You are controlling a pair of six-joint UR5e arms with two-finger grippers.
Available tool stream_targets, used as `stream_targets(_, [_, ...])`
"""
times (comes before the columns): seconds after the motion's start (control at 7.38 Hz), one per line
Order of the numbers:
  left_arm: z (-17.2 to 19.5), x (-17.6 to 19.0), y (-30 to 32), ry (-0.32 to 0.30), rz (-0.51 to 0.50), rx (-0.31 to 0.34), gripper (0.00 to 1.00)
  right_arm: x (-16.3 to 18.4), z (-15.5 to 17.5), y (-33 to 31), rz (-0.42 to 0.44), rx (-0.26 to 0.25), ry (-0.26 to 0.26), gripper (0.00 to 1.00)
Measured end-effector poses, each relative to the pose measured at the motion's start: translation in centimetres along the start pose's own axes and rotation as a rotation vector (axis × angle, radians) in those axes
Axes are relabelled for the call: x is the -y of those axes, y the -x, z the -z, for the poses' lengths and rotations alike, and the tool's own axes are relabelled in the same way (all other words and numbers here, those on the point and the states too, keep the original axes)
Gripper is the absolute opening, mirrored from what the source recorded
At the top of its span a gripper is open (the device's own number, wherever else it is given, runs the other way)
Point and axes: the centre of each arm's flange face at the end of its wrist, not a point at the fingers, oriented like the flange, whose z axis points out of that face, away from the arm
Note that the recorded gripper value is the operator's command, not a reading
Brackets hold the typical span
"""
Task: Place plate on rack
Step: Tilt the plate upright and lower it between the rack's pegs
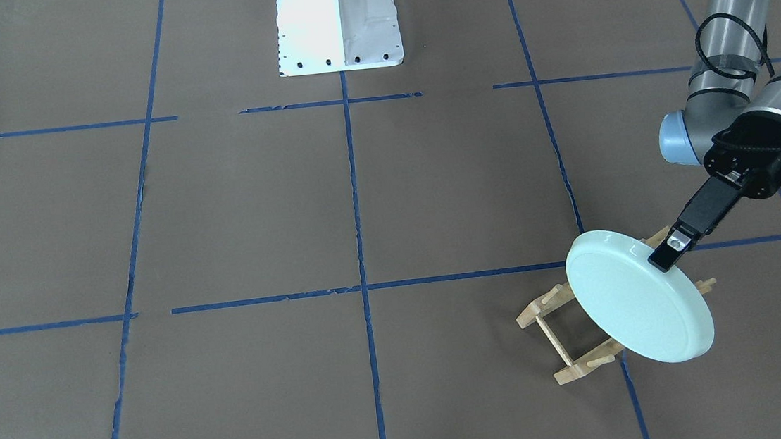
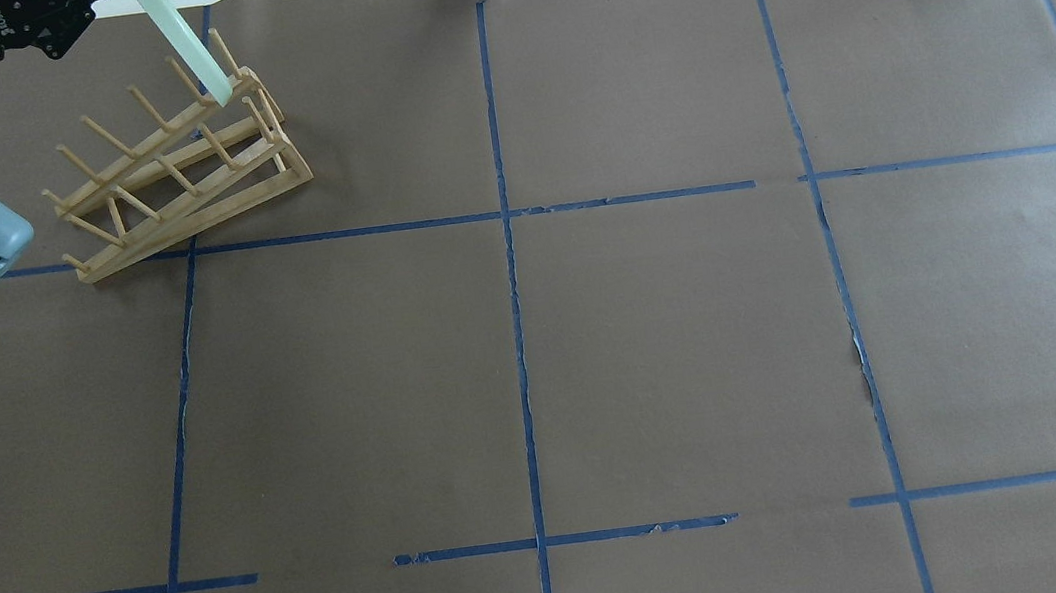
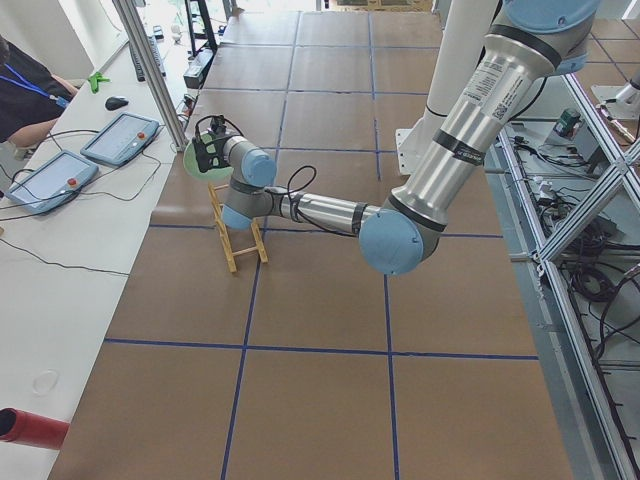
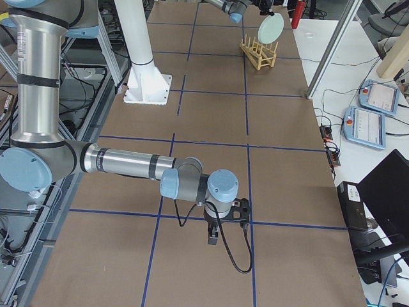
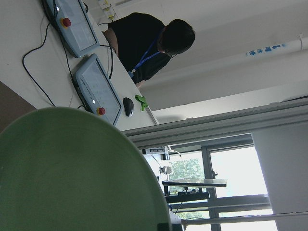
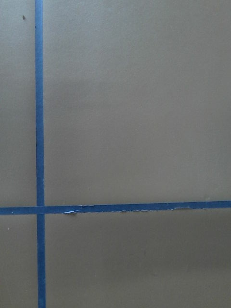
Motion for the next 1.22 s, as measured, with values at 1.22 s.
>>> stream_targets(1.22, [-1.6,-1.8,4.0,-0.003,-0.004,0.048,0.00,0.0,0.0,0.0,0.000,0.000,0.000,1.00])
